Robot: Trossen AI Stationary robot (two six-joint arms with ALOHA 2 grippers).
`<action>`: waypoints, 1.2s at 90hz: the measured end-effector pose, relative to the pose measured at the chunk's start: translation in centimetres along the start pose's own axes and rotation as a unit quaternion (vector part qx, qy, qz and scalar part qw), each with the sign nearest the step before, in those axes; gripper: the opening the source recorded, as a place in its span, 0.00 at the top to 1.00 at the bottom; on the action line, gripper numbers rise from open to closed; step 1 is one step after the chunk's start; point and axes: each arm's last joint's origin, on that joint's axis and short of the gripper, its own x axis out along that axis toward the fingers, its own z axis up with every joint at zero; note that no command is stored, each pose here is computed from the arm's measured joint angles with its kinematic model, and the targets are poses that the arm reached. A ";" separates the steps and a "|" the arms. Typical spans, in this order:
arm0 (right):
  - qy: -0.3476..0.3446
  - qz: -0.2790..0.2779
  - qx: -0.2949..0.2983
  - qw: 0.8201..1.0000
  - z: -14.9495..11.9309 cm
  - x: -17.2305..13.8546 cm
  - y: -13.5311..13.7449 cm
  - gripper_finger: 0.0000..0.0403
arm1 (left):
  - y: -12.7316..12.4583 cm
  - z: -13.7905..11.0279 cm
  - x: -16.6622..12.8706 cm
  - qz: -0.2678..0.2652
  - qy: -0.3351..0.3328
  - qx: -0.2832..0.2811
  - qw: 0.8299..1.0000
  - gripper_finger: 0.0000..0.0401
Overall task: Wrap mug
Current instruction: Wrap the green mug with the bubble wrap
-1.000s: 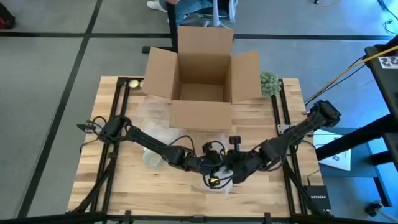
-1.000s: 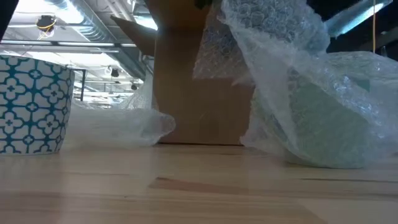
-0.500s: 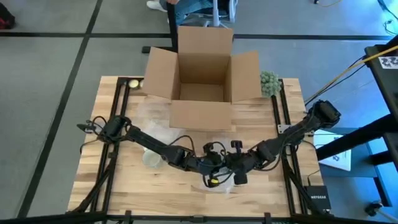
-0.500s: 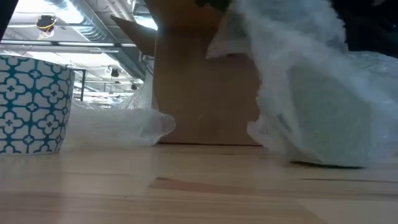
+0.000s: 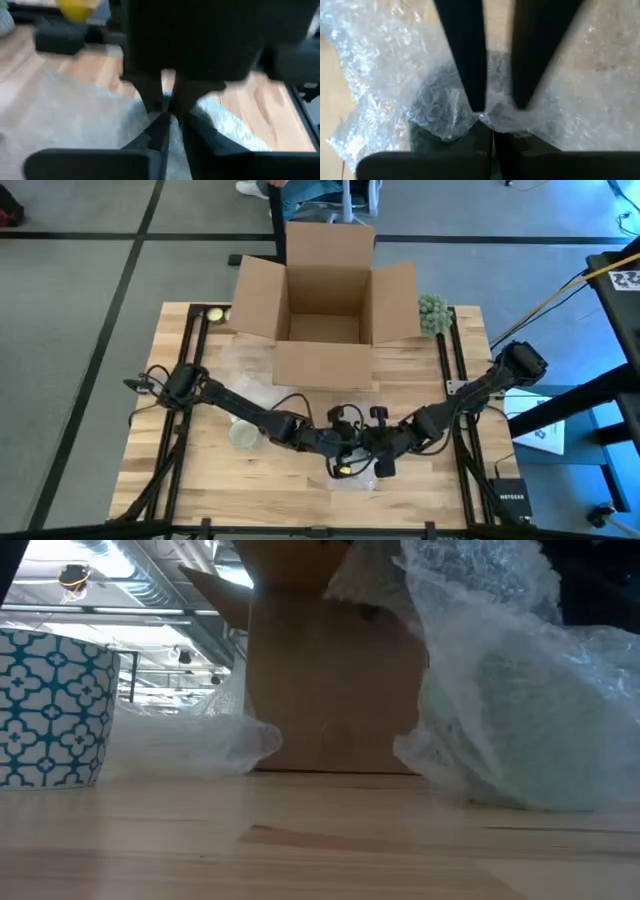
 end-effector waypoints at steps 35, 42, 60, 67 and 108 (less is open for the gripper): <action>-0.004 -0.003 -0.007 1.000 0.1 0.0 0.0 1.00 | -0.6 1.7 -7.4 0.037 0.075 0.013 0.996 0.77; -0.005 -0.002 -0.008 1.000 0.1 0.0 0.0 1.00 | -1.0 0.0 -7.7 0.055 0.133 -0.003 0.990 0.77; -0.006 -0.003 -0.010 1.000 0.1 0.0 0.0 1.00 | -3.1 -3.8 -5.1 0.046 0.156 -0.028 0.986 0.79; -0.007 -0.004 -0.012 1.000 0.1 0.0 0.0 1.00 | -3.7 -3.9 -3.6 0.023 0.111 -0.022 0.993 0.80; -0.015 -0.005 -0.015 1.000 0.3 0.0 0.0 1.00 | 0.1 -2.5 1.8 0.013 0.003 -0.046 0.999 0.81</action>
